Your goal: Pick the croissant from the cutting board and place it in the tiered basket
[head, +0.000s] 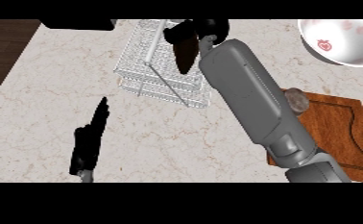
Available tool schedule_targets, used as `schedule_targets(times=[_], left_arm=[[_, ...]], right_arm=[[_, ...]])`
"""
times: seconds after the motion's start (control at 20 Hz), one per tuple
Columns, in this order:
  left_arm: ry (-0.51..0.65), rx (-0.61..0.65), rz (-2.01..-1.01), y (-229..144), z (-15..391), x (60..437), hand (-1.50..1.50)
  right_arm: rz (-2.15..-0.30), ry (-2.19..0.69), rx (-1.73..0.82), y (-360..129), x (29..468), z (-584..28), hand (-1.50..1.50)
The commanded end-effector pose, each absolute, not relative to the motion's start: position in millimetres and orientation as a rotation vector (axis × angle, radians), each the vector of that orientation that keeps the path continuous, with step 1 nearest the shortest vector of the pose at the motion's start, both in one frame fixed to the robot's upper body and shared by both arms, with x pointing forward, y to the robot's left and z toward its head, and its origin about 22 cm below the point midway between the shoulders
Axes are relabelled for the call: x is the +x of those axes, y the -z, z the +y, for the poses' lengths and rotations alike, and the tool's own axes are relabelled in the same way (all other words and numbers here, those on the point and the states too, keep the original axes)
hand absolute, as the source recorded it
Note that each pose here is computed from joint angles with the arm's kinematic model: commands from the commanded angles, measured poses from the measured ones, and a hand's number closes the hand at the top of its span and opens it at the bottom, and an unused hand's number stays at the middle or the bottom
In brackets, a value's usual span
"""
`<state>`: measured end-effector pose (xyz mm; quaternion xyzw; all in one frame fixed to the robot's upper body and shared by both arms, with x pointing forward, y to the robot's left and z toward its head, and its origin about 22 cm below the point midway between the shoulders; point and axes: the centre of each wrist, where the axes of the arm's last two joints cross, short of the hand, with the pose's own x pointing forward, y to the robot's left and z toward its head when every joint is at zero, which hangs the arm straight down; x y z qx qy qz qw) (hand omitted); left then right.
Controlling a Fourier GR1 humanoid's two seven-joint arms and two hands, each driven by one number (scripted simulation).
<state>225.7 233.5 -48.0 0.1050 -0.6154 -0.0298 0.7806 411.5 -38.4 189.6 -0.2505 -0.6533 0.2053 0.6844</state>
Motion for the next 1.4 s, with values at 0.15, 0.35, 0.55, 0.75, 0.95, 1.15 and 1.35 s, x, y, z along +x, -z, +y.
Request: schedule_targets(times=[0.15,0.35,0.55,0.75,0.95,1.15,1.35], left_arm=[[0.067,0.230,-1.309,55,235,217,0.00],[0.030,0.242,-1.293,66,250,212,0.00],[0.014,0.255,-1.297,48,239,213,0.00],[-0.014,0.294,-1.287,57,273,206,0.00],[-0.005,0.295,-1.284,59,261,196,0.00],[-0.020,0.281,-1.293,49,262,199,0.00],[-0.014,0.295,-1.290,48,252,203,0.00]], right_arm=[[-1.589,-0.197,-0.346,-200,410,-39,-1.50],[-1.707,-0.035,-0.432,-206,408,-53,-1.50],[-1.683,0.130,-0.603,-205,413,-90,-1.50],[-1.634,0.251,-0.624,-231,400,-158,-1.50],[-1.610,0.293,-0.640,-246,371,-232,-1.50],[-1.623,0.239,-0.645,-242,326,-299,-1.50],[-1.596,0.210,-0.633,-241,277,-349,-1.50]])
